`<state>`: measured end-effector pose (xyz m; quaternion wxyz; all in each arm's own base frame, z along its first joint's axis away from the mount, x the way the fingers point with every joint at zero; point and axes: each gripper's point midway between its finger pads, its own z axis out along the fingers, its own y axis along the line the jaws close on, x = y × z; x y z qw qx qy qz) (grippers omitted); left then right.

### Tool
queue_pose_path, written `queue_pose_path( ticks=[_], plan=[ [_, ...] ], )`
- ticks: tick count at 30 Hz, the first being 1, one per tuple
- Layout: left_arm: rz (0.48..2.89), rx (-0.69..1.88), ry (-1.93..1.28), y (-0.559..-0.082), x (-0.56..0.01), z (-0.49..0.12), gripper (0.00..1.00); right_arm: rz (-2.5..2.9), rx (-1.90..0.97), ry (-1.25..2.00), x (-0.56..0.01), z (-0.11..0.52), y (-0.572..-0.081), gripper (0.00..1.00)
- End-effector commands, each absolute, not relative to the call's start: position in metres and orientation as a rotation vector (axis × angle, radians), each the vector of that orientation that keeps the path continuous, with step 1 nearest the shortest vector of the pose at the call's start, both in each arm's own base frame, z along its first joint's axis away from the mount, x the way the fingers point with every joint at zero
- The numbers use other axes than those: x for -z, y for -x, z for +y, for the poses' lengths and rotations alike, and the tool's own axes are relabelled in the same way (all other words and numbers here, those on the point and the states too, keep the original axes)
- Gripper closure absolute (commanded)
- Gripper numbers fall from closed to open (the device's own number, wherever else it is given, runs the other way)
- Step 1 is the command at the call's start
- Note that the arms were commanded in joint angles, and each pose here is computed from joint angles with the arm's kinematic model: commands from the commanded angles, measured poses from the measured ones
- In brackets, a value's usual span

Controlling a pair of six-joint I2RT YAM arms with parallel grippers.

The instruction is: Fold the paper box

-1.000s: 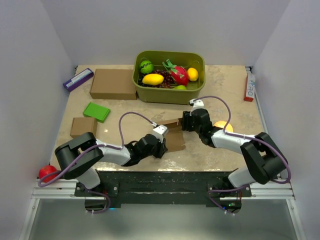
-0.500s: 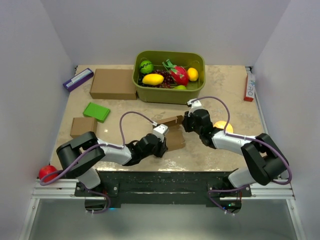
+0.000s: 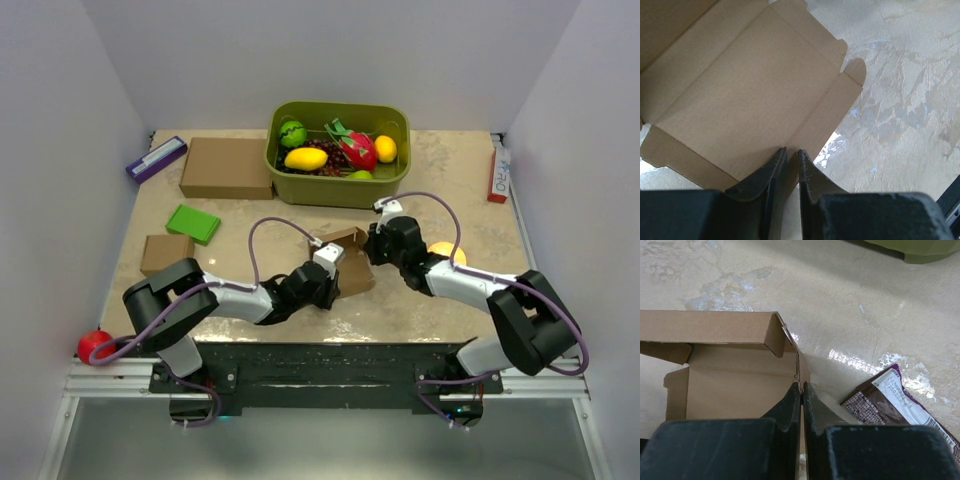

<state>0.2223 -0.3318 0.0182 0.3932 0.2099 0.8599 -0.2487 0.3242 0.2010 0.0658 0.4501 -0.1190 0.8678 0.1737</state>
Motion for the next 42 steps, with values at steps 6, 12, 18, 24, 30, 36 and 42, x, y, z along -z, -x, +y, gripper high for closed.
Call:
queue_pose_path(
  ticks=[6,12,18,24,30,36,42],
  plan=[
    [2.331,0.449,-0.587,-0.21,0.024,-0.301,0.8,2.156,-0.504,0.297,-0.082,0.217,-0.313,1.0],
    [2.325,0.455,-0.584,-0.212,0.021,-0.303,0.8,2.205,-0.45,0.284,-0.062,0.22,-0.303,1.0],
    [2.305,0.453,-0.579,-0.217,0.013,-0.306,0.8,2.236,-0.348,0.225,-0.053,0.217,-0.298,1.0],
    [2.233,0.512,-0.586,-0.225,-0.022,-0.32,0.7,2.273,-0.241,0.071,-0.049,0.197,-0.298,1.0],
    [2.152,0.583,-0.568,-0.231,-0.069,-0.328,0.5,2.303,-0.185,0.01,-0.045,0.19,-0.298,1.0],
    [2.118,0.632,-0.525,-0.232,-0.103,-0.319,0.36,2.314,-0.174,-0.017,-0.042,0.19,-0.3,1.0],
    [2.079,0.706,-0.368,-0.244,-0.154,-0.285,0.3,2.327,-0.166,-0.032,-0.042,0.188,-0.299,1.0]
  ],
)
